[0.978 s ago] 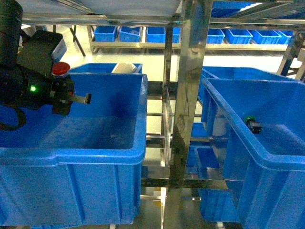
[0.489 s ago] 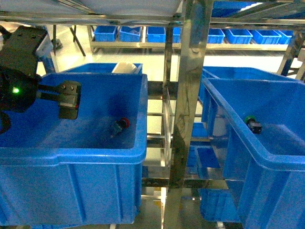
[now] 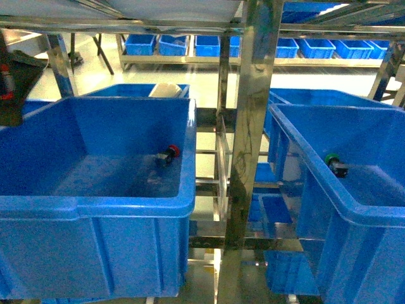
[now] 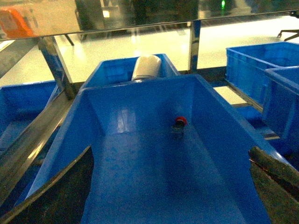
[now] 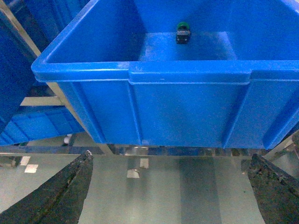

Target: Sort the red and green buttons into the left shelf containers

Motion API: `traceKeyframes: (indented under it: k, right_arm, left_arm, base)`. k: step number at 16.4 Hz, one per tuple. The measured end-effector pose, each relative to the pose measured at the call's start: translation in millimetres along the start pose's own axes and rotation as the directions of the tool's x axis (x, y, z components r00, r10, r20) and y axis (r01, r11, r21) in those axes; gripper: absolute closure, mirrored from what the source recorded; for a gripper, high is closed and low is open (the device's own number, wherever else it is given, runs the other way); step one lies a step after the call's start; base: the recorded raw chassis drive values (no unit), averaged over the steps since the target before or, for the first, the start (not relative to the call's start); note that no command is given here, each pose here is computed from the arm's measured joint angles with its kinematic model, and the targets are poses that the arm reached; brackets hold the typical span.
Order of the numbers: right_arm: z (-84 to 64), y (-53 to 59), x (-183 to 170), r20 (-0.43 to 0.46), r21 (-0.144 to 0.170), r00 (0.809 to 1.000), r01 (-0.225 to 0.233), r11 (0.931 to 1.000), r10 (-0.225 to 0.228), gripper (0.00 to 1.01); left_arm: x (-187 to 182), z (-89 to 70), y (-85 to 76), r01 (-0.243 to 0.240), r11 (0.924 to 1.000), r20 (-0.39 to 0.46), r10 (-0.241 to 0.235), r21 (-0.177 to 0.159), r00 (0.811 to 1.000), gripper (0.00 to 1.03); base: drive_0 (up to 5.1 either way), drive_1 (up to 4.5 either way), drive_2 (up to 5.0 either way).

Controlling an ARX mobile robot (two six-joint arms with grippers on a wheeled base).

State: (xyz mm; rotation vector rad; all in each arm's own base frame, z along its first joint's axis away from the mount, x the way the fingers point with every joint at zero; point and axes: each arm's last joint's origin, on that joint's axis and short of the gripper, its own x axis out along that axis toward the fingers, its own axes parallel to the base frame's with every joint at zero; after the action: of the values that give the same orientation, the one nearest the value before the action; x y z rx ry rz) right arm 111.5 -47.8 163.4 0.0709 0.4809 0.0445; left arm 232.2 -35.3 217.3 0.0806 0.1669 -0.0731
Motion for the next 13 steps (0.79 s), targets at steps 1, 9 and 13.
traceKeyframes:
  k: [1, 9, 13]
  right_arm:
    - [0.0, 0.0, 0, 0.0, 0.0, 1.0, 0.0, 1.0, 0.0, 0.03]
    - [-0.1, 0.0, 0, -0.001, 0.0, 1.0, 0.0, 1.0, 0.0, 0.03]
    - [0.0, 0.0, 0, 0.0, 0.0, 1.0, 0.0, 1.0, 0.0, 0.03]
  left_arm:
    - [-13, -2.5, -2.0, 0.001, 1.0, 0.0, -0.001, 0.006, 1.0, 0.05]
    - [-85, -4.1, -15.5, 0.049, 0.9972, 0.093, -0.054, 0.057, 0.994, 0.05]
    - [-83, -8.2, -15.7, 0.048, 0.9968, 0.062, -0.052, 0.064, 0.997, 0.05]
  base:
    - [0.0, 0.0, 0.0]
    - [0.0, 0.0, 0.0]
    - [0.0, 0.0, 0.0]
